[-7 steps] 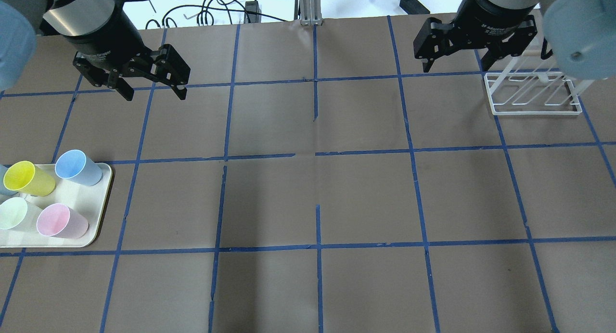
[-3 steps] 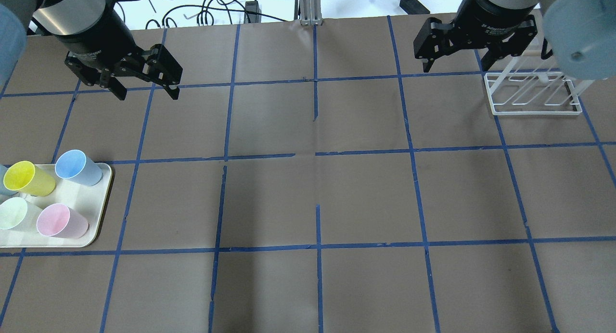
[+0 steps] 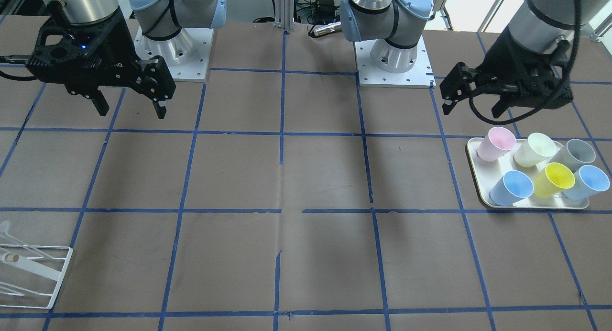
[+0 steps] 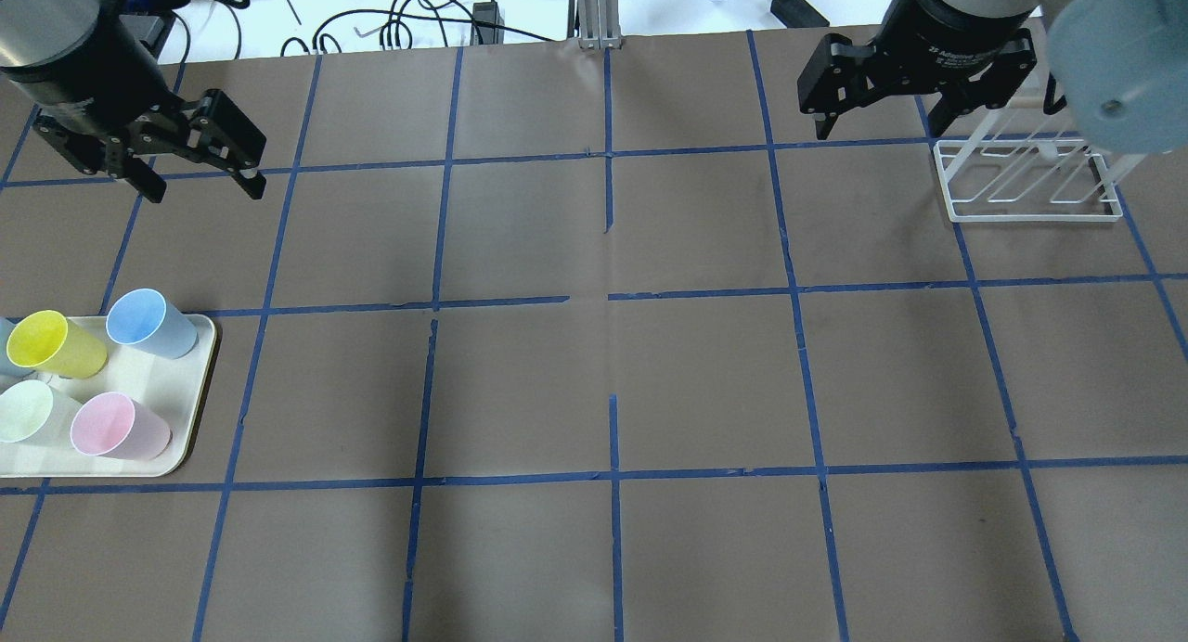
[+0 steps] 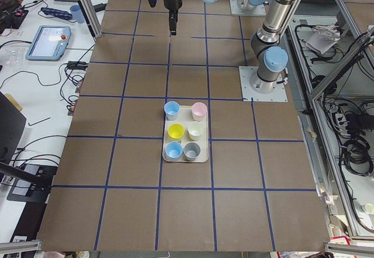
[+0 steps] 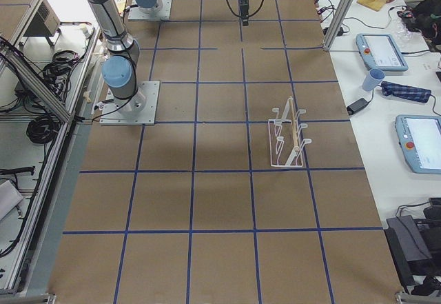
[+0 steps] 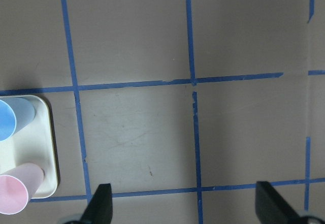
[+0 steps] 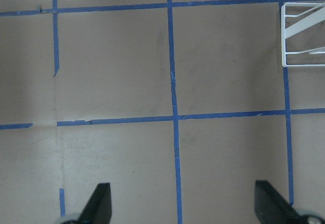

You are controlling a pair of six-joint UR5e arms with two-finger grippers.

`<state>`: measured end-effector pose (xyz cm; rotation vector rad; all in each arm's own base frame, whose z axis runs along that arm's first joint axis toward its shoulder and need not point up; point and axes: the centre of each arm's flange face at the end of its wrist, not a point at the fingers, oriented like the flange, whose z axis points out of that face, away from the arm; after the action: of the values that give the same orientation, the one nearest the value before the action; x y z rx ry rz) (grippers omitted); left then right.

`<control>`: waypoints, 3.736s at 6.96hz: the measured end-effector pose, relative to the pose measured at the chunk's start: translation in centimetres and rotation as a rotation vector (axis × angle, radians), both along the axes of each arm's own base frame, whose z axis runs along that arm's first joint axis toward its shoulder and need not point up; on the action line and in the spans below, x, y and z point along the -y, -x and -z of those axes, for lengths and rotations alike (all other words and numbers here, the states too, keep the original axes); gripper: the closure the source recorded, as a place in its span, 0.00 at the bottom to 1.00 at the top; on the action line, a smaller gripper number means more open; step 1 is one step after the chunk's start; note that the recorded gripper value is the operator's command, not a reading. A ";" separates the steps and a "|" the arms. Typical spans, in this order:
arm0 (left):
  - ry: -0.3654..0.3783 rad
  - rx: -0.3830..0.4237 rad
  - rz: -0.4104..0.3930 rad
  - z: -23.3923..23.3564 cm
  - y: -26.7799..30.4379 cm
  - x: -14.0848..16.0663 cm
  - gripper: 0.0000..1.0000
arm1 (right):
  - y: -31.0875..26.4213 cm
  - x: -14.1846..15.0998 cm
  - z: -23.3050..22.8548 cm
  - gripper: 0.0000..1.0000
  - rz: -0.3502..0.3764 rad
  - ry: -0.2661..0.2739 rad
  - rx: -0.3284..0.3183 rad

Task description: Transfer IKEA cup to right arm and place on rack

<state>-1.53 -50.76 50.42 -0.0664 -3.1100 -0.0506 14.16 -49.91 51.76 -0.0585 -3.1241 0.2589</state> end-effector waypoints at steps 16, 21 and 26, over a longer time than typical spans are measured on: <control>-0.002 -0.005 0.142 23.2 -49.9 -5.4 0.00 | 0.2 0.2 0.2 0.00 0.005 -0.001 -0.002; -0.012 -0.014 0.141 24.4 -50.2 -5.3 0.00 | 0.6 0.0 -0.1 0.00 0.012 0.005 0.000; -0.037 -0.037 0.134 25.9 -50.1 -6.0 0.00 | 0.6 0.0 -0.1 0.00 0.013 0.003 -0.003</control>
<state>48.58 -44.77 24.54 -0.2711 -3.0617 -0.1080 13.52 -49.91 51.84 -0.0778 -3.1193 0.2634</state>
